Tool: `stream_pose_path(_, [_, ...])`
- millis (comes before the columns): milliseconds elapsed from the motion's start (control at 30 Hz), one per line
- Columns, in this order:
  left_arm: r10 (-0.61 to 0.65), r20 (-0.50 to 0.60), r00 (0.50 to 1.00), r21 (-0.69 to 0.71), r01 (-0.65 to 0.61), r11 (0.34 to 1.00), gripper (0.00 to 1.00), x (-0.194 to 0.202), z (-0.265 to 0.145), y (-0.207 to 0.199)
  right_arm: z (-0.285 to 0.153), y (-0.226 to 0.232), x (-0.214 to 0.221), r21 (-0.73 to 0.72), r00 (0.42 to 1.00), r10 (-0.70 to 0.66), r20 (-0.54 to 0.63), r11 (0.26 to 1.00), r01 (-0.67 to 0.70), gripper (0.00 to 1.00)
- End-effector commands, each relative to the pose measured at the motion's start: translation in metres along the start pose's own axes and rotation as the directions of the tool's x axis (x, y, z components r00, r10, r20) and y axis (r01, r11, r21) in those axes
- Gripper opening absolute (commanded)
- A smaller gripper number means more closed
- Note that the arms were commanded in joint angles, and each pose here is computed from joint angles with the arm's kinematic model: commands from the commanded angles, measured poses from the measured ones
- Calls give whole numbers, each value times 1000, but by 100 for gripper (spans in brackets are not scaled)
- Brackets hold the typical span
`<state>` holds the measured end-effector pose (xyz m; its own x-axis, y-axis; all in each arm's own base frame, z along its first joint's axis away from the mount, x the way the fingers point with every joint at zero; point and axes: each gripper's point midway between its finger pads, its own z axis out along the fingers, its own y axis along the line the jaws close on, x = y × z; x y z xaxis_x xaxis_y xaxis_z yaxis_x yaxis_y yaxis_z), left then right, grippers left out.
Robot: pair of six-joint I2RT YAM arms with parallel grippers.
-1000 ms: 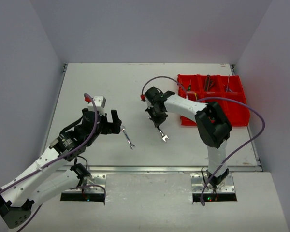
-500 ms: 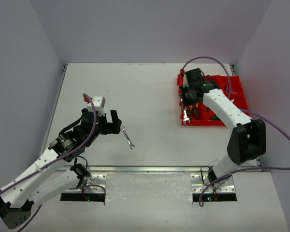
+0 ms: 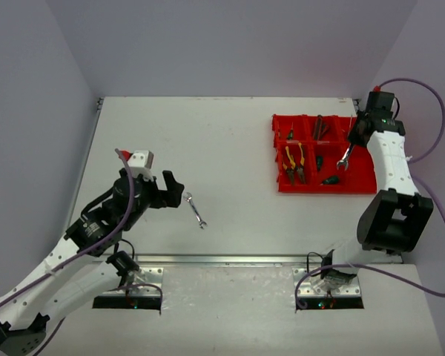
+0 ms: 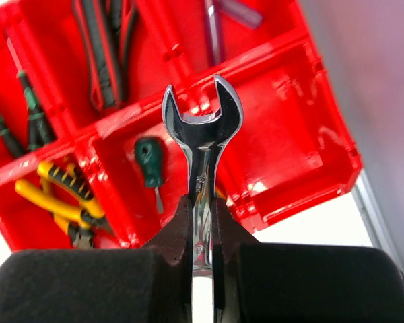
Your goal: Sort the tools into containers
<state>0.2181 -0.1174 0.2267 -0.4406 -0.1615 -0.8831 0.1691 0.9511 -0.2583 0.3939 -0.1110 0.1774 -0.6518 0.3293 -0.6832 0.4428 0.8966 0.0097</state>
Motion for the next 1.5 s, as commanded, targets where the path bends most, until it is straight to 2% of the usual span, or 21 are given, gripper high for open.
stream_pose_path(0, [-25, 80, 996, 43, 21, 999, 100, -18, -8, -6, -2, -22, -61, 81, 980, 77, 185, 992, -94, 0])
stream_pose_path(467, [-55, 135, 989, 81, 44, 996, 100, -26, -24, -9, 2, -58, -101, 192, 928, 57, 368, 972, -136, 0])
stream_pose_path(1300, [-47, 126, 991, 103, 34, 994, 100, -24, -25, -15, 39, -83, -48, 249, 938, 28, 346, 961, -121, 0])
stream_pose_path(1467, [-43, 124, 991, 98, 31, 995, 100, -23, -24, -15, 47, -79, -36, 221, 940, 45, 337, 967, -125, 0])
